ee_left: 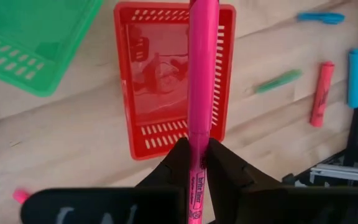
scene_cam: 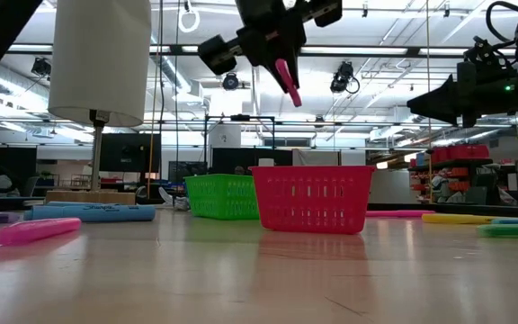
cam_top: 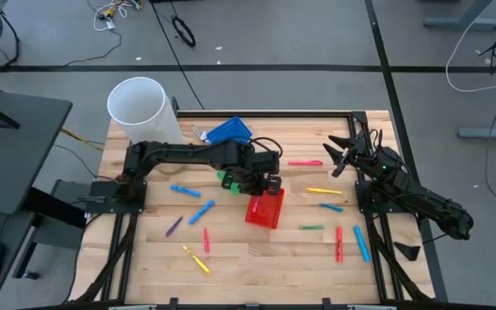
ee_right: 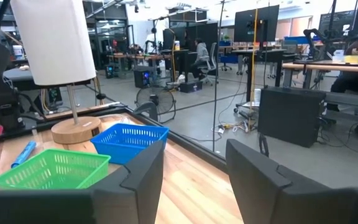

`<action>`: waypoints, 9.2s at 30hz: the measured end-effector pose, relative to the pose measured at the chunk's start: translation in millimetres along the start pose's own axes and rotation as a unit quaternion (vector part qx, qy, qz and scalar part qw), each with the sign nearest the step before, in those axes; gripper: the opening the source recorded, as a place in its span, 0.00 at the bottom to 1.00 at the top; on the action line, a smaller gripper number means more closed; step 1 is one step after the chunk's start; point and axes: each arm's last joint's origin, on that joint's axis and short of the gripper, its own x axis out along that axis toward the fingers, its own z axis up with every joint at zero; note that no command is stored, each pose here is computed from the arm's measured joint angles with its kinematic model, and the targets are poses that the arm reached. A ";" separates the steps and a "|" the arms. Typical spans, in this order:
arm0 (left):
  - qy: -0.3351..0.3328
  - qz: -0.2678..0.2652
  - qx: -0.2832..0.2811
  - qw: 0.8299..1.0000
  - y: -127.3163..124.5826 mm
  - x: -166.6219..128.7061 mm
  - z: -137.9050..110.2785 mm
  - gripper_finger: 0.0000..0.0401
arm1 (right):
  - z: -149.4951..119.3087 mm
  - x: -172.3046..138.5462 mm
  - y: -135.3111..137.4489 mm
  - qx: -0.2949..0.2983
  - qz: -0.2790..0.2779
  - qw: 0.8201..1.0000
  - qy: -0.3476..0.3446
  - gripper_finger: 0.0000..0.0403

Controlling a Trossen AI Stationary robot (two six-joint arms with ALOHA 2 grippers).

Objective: Pick & Place Markers
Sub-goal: Put the bottom pink pen into the red bin, then put the bottom yellow pen into the red bin

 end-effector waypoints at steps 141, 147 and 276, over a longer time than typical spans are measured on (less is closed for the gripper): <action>0.057 -0.014 0.309 0.949 -2.6 7.9 -19.7 0.43 | 0.0 0.0 0.0 0.000 0.000 1.000 0.000 0.44; 0.111 0.009 0.432 0.895 6.8 5.1 -32.6 0.43 | 0.0 0.0 0.0 0.000 0.000 1.000 0.000 0.44; 0.164 0.034 0.858 0.486 150.6 100.5 -224.8 0.43 | 0.0 0.0 0.0 0.000 0.000 1.000 0.000 0.44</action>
